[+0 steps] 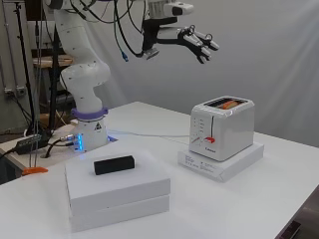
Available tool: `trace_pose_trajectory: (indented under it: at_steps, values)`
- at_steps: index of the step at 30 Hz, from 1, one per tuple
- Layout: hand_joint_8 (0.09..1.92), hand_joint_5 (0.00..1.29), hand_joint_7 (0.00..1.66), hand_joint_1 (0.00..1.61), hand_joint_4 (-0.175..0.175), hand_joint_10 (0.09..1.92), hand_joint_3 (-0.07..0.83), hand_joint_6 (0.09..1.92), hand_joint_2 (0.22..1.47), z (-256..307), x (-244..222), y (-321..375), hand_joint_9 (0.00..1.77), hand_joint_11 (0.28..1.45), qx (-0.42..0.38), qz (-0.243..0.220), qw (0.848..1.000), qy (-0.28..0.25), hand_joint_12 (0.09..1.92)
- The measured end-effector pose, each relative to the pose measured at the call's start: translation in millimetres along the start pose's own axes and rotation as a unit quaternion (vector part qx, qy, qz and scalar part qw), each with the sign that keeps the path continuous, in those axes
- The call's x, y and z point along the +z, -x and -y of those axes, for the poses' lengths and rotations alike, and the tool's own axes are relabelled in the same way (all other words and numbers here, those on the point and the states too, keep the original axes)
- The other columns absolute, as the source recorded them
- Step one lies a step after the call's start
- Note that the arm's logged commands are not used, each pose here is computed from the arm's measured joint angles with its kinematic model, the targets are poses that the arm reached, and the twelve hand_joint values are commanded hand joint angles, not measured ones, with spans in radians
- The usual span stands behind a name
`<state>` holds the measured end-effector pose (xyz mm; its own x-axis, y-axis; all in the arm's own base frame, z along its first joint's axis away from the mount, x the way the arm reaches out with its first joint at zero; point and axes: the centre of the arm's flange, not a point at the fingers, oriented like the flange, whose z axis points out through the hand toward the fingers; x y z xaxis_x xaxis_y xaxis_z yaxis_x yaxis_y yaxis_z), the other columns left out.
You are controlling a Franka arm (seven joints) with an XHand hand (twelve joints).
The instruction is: Teleoperate dual arm-hand system to toast a bread
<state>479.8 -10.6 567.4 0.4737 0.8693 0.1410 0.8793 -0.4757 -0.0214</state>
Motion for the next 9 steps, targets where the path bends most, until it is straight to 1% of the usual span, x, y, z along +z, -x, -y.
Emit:
trace_pose_trajectory:
  at_steps: [1, 3, 6, 9]
  values:
    - [0.09, 0.37, 0.67, 0.0, -0.101, 0.09, -0.001, 0.09, 1.08, 11, -18, 1, 0.75, 0.44, 0.003, 0.01, 1.0, 0.022, 0.09]
    - [0.09, 0.36, 0.6, 0.0, -0.105, 0.09, -0.001, 0.09, 1.07, 22, -33, 3, 0.69, 0.41, 0.016, 0.03, 0.998, 0.044, 0.09]
    - [0.09, 0.32, 0.5, 0.0, -0.113, 0.09, -0.001, 0.09, 1.07, 24, -27, 3, 0.6, 0.39, 0.012, 0.045, 0.998, 0.039, 0.09]
    - [0.09, 0.28, 0.47, 0.0, -0.119, 0.09, -0.001, 0.09, 1.07, 14, -11, 2, 0.57, 0.38, 0.002, 0.06, 0.998, 0.021, 0.09]
